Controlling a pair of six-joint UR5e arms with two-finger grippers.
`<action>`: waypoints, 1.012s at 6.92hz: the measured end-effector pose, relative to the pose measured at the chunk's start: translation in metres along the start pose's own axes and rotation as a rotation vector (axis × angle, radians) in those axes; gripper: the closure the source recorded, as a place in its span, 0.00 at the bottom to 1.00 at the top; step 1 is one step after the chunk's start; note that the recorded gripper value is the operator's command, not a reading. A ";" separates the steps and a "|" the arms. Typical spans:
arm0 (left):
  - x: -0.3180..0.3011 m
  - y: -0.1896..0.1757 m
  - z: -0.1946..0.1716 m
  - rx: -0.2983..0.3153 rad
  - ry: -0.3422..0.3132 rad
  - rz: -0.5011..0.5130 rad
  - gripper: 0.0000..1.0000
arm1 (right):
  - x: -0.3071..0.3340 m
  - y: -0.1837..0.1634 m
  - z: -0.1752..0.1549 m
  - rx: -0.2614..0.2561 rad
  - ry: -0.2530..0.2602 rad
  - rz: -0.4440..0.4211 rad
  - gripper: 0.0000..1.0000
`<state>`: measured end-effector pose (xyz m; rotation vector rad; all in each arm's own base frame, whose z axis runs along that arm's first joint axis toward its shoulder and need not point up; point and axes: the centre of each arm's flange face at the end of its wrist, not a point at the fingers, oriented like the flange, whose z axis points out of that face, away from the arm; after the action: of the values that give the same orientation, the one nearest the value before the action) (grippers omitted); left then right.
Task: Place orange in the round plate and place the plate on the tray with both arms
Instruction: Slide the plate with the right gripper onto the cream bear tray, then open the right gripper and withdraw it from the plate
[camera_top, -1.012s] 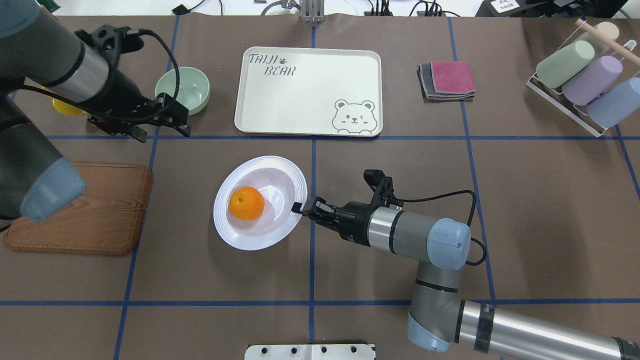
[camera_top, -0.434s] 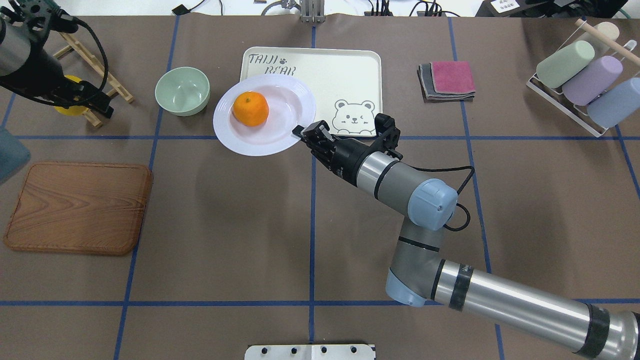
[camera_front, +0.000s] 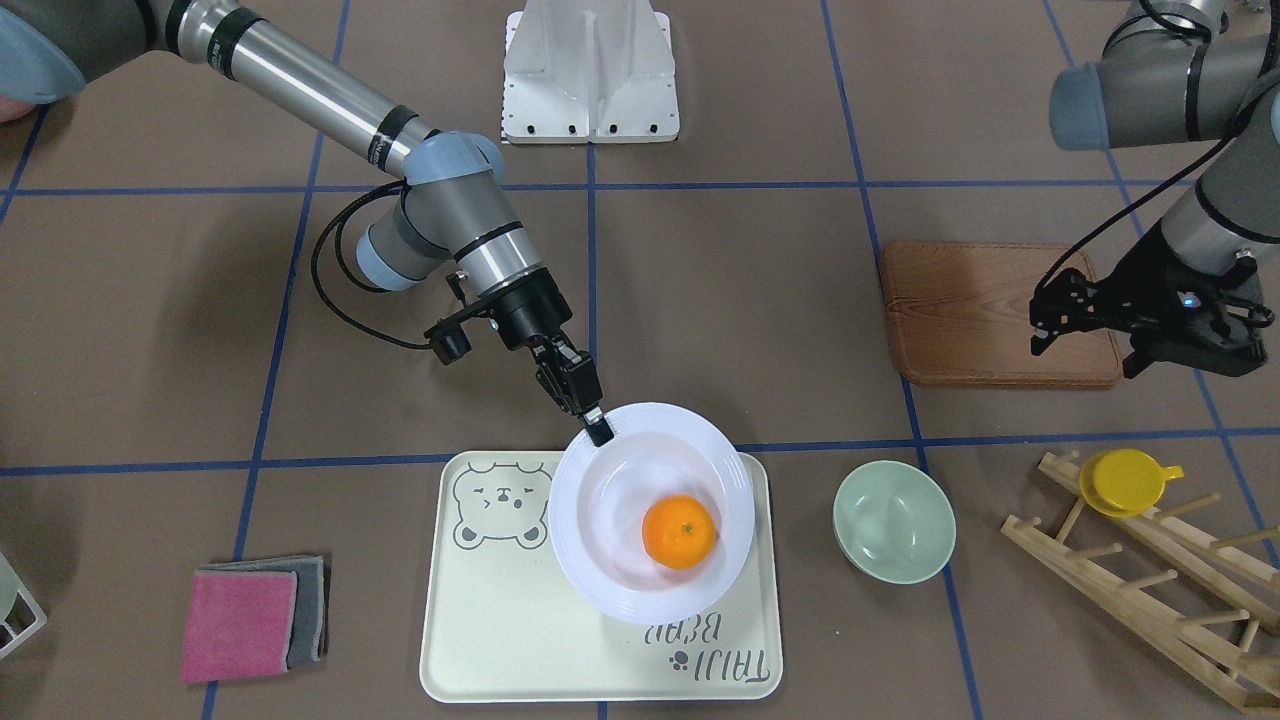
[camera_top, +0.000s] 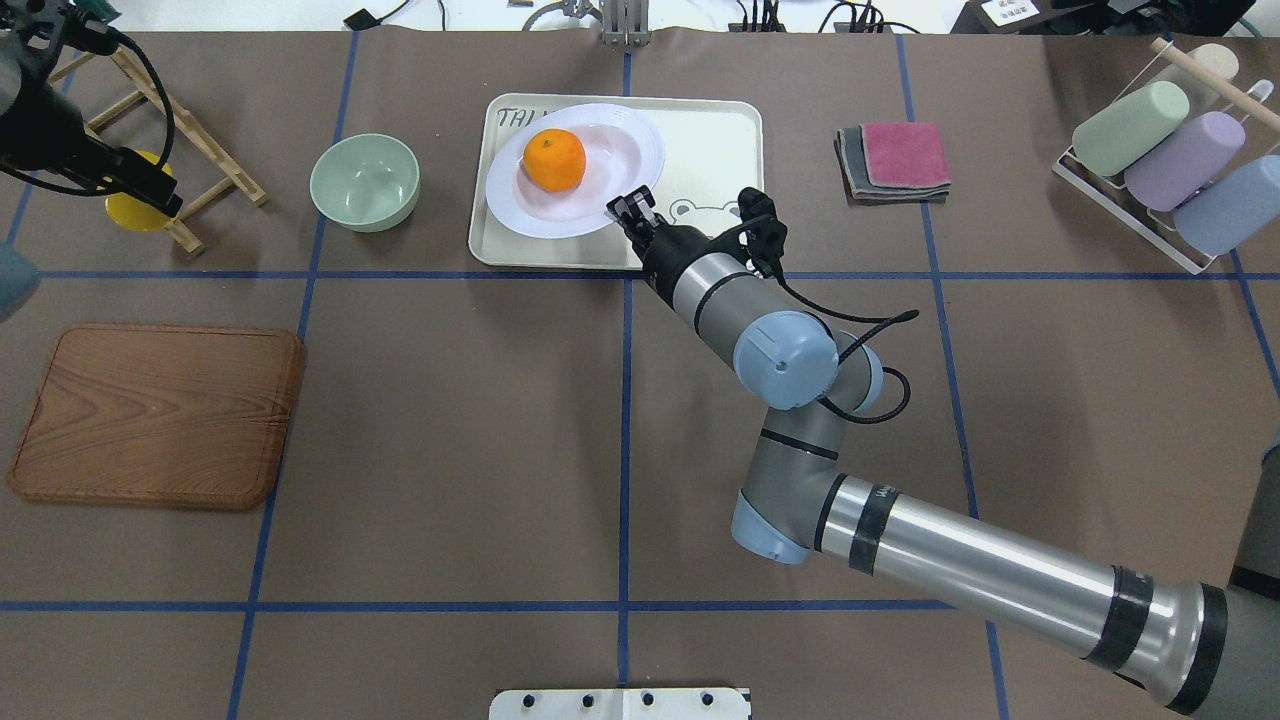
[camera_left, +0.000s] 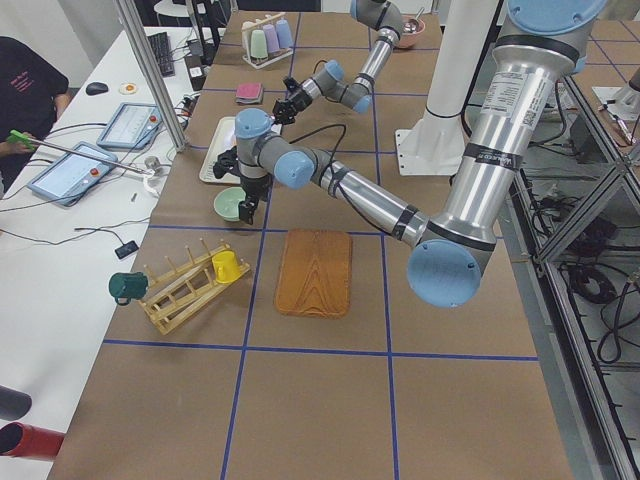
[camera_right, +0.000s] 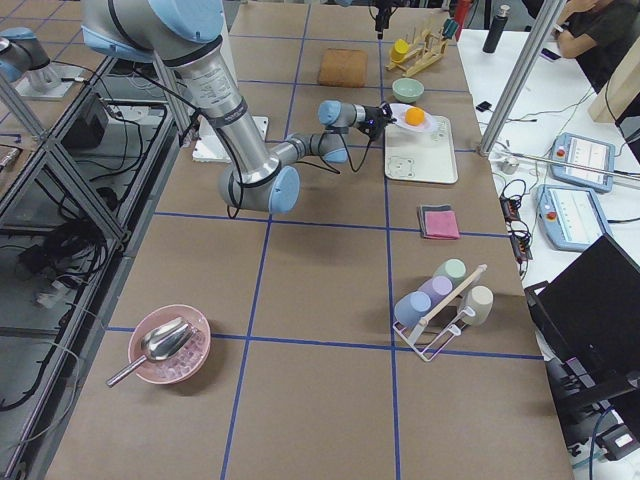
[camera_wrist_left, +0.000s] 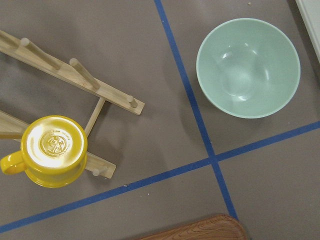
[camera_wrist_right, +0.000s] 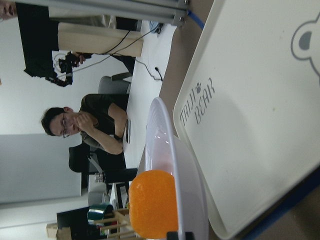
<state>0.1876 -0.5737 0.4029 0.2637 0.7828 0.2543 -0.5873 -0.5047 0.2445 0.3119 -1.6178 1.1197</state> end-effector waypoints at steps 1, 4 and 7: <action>-0.002 0.000 0.001 0.001 -0.001 0.001 0.03 | -0.001 -0.002 0.009 0.039 0.043 -0.016 0.80; -0.004 -0.001 0.000 0.003 -0.002 0.000 0.03 | 0.005 -0.006 0.021 0.099 0.138 -0.065 0.00; -0.007 -0.001 0.000 0.003 -0.005 -0.001 0.03 | -0.021 -0.034 -0.011 -0.123 0.341 -0.377 0.00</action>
<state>0.1827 -0.5768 0.4074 0.2665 0.7784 0.2510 -0.5489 -0.5206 0.2430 0.3108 -1.2545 0.7367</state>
